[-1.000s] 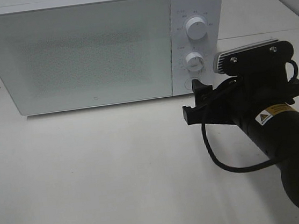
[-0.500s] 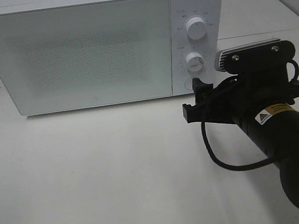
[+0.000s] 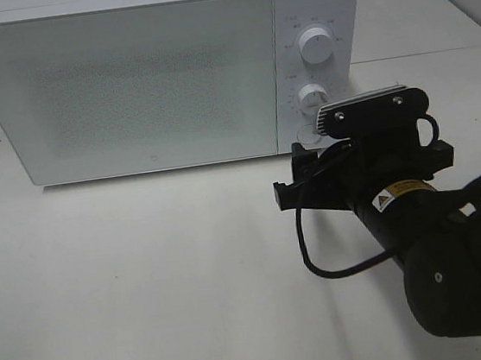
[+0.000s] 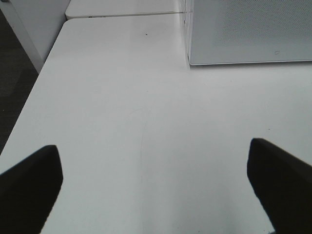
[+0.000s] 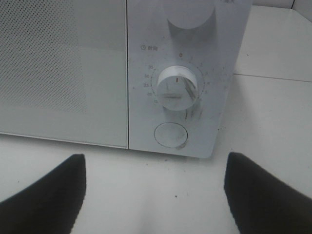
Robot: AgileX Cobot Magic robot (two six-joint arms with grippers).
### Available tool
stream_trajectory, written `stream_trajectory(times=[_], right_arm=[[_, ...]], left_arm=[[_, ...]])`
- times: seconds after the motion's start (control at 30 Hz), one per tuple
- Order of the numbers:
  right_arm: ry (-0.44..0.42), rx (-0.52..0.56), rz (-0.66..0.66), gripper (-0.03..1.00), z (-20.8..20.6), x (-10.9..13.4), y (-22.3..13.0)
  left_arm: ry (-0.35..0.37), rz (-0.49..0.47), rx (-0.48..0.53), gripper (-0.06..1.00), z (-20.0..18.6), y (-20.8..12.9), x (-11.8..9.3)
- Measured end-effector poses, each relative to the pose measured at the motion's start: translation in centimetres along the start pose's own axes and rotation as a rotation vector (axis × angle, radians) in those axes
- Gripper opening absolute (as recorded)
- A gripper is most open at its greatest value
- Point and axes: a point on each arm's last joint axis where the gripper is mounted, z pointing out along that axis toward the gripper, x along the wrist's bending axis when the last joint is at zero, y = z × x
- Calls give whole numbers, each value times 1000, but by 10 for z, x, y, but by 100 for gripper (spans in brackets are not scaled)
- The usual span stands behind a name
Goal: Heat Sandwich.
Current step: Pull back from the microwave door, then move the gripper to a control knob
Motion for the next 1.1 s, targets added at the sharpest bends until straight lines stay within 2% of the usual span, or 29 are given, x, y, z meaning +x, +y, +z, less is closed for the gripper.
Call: stream_trajectory(times=[0.7,1.1], right_arm=[[-41,-73,59,76,70,-5,20],[-51,-38,51,76,98,-1,7]], left_arm=[[0,0,0,97,0,0,0],[0,0,0,97,0,0,0]])
